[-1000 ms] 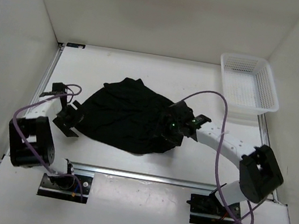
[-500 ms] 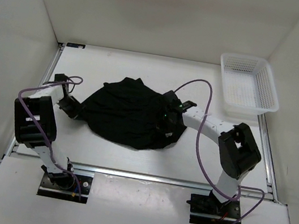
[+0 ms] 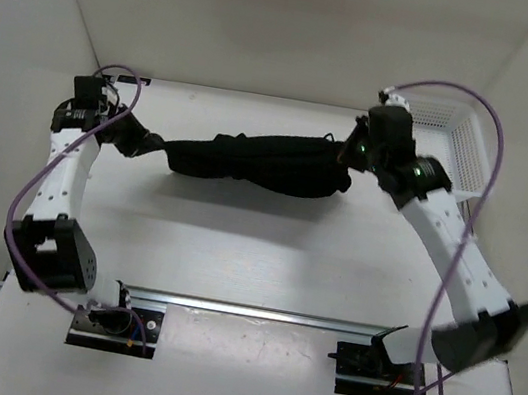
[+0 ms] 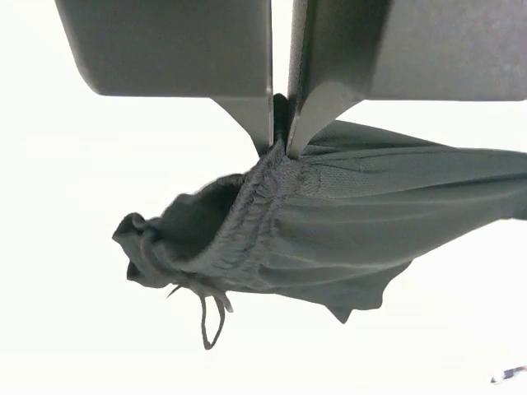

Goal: Fold and stack the shorts
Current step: Flatten the shorts out

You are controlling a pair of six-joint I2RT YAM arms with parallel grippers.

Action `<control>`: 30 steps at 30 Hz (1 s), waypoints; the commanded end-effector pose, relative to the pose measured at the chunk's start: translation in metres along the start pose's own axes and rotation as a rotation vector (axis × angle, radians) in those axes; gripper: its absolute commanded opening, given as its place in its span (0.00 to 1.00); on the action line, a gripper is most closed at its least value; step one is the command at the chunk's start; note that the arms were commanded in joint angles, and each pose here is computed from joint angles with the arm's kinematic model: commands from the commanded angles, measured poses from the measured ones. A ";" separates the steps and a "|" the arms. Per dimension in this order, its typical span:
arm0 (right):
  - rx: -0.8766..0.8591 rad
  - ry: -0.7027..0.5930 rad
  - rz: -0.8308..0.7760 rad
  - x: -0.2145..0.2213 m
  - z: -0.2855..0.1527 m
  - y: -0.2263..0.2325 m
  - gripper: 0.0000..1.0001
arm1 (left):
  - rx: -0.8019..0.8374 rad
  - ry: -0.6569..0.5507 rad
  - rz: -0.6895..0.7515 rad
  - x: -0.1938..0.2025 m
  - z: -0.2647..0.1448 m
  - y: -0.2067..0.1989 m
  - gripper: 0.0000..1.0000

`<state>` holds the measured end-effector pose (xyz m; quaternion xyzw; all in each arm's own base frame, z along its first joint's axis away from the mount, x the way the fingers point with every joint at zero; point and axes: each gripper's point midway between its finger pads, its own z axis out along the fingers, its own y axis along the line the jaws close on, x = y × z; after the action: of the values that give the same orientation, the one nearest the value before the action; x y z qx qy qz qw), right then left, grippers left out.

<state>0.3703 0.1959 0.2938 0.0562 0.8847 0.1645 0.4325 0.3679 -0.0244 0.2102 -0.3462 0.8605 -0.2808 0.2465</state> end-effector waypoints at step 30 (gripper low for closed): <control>0.135 0.507 0.688 0.287 -0.034 -0.142 0.89 | -0.403 0.372 0.058 0.163 0.078 0.121 0.93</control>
<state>0.1533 0.1086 0.0336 0.3345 0.9196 0.1768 0.1060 0.2515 -0.0936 0.0462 -0.3040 0.9370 -0.1716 0.0111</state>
